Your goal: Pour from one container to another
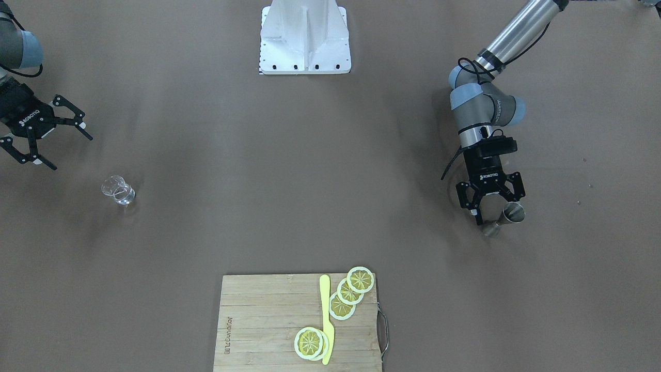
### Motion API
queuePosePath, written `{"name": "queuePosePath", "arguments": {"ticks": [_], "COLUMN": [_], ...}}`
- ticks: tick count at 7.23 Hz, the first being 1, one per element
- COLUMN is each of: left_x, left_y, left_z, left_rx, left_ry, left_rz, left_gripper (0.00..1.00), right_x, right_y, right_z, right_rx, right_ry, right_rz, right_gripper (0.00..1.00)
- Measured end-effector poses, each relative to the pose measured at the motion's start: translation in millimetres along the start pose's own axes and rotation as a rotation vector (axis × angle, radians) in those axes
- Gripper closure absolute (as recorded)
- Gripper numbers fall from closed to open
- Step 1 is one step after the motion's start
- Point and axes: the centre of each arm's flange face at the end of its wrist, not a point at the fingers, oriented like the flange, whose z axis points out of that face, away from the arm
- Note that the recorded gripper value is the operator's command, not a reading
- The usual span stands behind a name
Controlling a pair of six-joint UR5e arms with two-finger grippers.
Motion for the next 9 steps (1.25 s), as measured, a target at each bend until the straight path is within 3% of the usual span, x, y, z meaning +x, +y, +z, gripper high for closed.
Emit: {"name": "queuePosePath", "arguments": {"ticks": [2, 4, 9], "left_x": [-1.0, -4.3, -9.5], "left_y": [1.0, 3.2, 4.8], "left_z": [-0.6, -0.9, 5.1], "left_rx": [-0.001, -0.006, -0.047], "left_ry": [0.000, -0.003, 0.004], "left_rz": [0.001, 0.004, 0.011], "left_gripper": [0.16, 0.28, 0.29], "right_x": [9.0, 15.6, 17.8], "right_y": [-0.3, -12.9, -19.4], "right_z": [15.7, 35.4, 44.0], "right_rx": [0.036, 0.060, 0.070], "right_ry": [0.004, 0.007, 0.011], "right_rz": [-0.040, -0.053, -0.052], "right_gripper": [0.00, 0.00, 0.00]}}
